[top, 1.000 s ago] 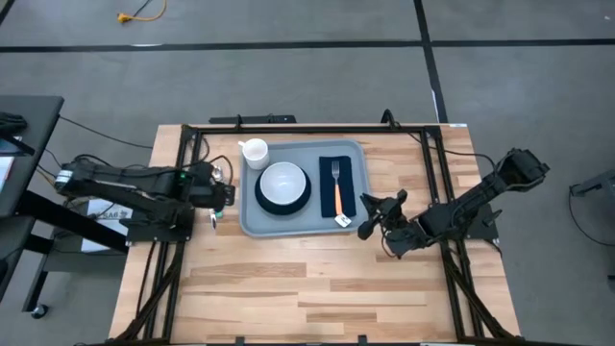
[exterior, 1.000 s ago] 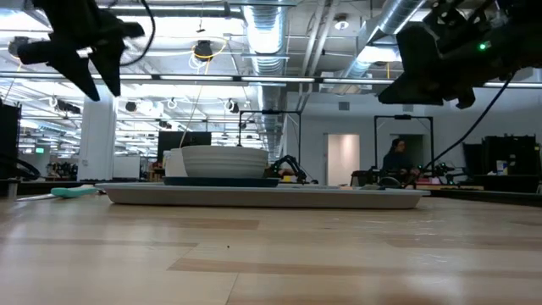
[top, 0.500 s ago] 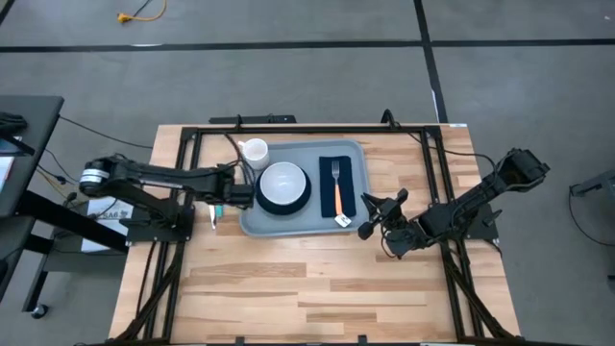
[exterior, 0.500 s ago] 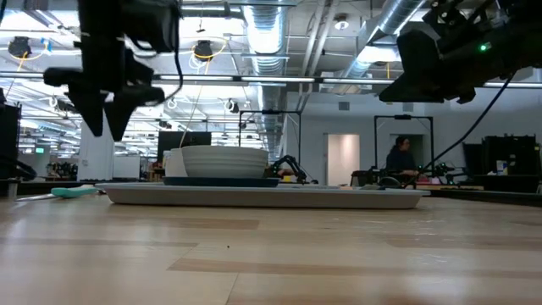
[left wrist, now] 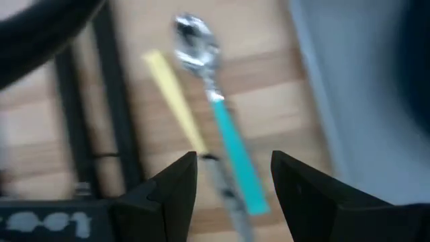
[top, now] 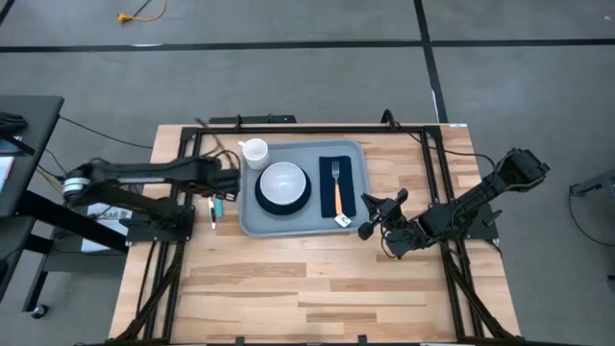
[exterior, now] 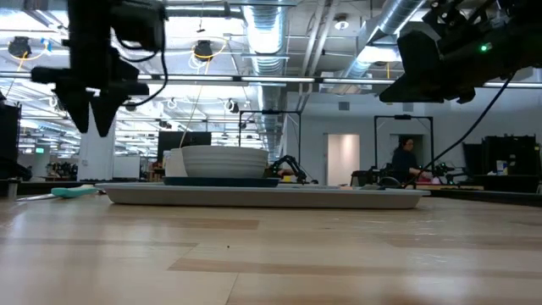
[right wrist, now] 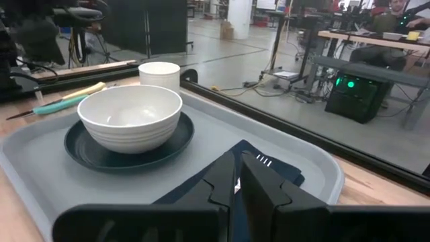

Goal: Set up tray
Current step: Put the green spoon on the black napkin to the left of the orange fork

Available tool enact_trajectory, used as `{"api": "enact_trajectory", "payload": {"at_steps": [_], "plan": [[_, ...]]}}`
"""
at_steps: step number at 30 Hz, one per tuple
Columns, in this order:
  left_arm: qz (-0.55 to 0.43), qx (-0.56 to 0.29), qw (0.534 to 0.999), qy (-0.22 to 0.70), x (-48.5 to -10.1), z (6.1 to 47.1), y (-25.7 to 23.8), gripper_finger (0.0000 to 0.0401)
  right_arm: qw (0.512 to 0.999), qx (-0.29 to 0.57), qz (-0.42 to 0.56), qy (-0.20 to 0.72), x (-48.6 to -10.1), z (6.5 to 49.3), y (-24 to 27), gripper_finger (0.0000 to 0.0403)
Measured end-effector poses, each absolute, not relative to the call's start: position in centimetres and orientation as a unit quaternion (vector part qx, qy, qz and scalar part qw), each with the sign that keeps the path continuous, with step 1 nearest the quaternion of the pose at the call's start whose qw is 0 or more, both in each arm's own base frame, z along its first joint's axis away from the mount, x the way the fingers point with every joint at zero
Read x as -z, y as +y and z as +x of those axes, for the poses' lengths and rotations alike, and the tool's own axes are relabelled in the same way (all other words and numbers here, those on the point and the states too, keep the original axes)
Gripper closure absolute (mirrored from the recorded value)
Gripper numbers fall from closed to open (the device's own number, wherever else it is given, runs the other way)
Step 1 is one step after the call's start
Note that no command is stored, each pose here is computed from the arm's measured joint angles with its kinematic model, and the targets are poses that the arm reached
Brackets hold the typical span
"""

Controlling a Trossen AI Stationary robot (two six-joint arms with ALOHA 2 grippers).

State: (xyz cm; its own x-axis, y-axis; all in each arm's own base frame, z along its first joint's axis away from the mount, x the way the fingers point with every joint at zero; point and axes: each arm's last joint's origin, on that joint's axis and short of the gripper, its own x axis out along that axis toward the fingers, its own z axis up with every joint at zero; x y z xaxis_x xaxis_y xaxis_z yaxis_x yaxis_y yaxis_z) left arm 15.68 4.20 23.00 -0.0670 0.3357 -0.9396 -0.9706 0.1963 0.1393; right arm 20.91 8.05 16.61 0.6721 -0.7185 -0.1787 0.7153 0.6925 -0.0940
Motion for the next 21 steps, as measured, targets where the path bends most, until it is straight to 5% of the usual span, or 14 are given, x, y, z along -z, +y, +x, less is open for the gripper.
{"api": "enact_trajectory", "payload": {"at_steps": [10,21], "plan": [[-0.429,-0.503,0.643,0.386,-20.9,11.9,3.6,0.0221,0.914,0.393,-0.004,0.098,-16.7,21.0,8.0,0.0386],[-0.361,-0.560,0.645,0.374,-19.4,13.0,4.3,0.0221,0.912,0.398,0.001,0.098,-16.7,21.2,7.6,0.0386]]}}
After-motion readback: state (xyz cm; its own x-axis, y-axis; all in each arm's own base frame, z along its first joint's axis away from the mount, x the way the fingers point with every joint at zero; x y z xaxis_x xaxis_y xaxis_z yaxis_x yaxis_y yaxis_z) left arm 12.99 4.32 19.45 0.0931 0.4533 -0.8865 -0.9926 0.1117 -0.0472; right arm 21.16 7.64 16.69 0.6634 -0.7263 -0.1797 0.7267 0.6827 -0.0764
